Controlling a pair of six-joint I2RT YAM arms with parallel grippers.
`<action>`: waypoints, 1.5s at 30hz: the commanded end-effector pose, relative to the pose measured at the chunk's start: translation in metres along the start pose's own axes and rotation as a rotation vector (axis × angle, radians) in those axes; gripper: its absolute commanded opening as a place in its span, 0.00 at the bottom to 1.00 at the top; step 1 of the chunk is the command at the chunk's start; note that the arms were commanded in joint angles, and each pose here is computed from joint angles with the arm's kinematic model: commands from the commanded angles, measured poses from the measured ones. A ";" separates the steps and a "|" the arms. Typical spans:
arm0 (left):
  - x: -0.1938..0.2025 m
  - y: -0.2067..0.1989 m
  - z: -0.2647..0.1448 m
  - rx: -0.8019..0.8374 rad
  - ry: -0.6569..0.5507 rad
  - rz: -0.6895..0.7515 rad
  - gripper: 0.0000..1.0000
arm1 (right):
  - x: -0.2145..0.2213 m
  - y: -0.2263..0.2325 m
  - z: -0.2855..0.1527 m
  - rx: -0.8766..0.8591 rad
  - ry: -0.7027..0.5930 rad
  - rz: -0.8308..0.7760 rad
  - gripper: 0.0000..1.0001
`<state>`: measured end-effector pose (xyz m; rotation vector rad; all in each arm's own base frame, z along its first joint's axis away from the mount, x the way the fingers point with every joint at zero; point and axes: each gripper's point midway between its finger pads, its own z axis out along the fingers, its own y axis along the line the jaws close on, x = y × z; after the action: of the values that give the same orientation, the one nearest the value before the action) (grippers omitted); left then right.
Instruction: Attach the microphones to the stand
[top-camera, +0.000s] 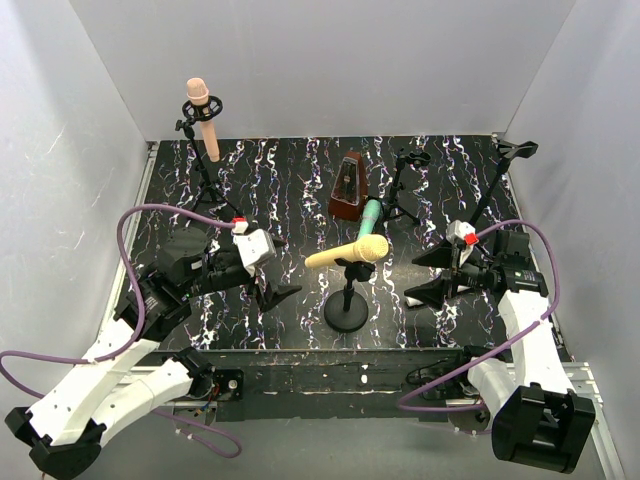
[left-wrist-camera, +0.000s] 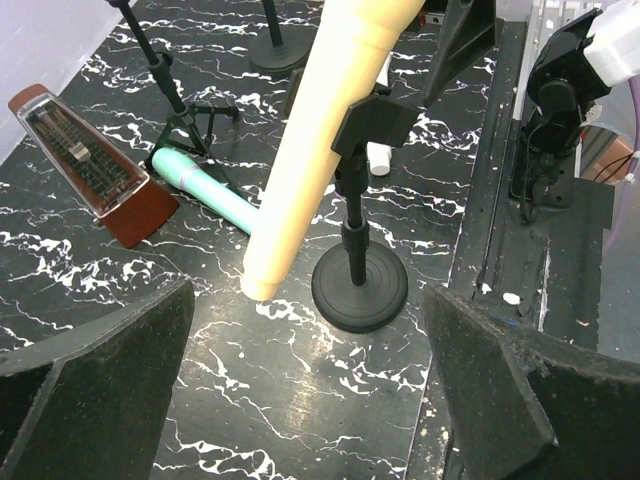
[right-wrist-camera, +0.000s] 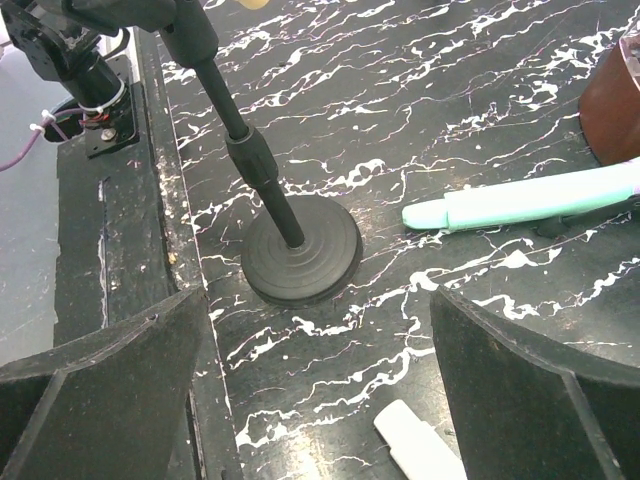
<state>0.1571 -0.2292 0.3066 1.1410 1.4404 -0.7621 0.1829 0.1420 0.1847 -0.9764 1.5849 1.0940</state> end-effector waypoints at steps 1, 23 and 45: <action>-0.030 0.005 -0.003 -0.011 -0.076 0.046 0.98 | 0.000 0.001 -0.001 0.000 -0.009 -0.020 0.98; -0.056 0.004 0.022 0.093 -0.158 0.077 0.98 | 0.001 -0.005 -0.005 0.021 -0.023 -0.008 0.98; -0.045 0.000 0.089 0.382 -0.137 0.151 0.98 | 0.001 -0.005 -0.006 0.025 -0.027 -0.016 0.98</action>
<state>0.1856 -0.3138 0.3124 1.4065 1.2199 -0.9971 0.1897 0.1333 0.1823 -0.9541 1.5864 1.0503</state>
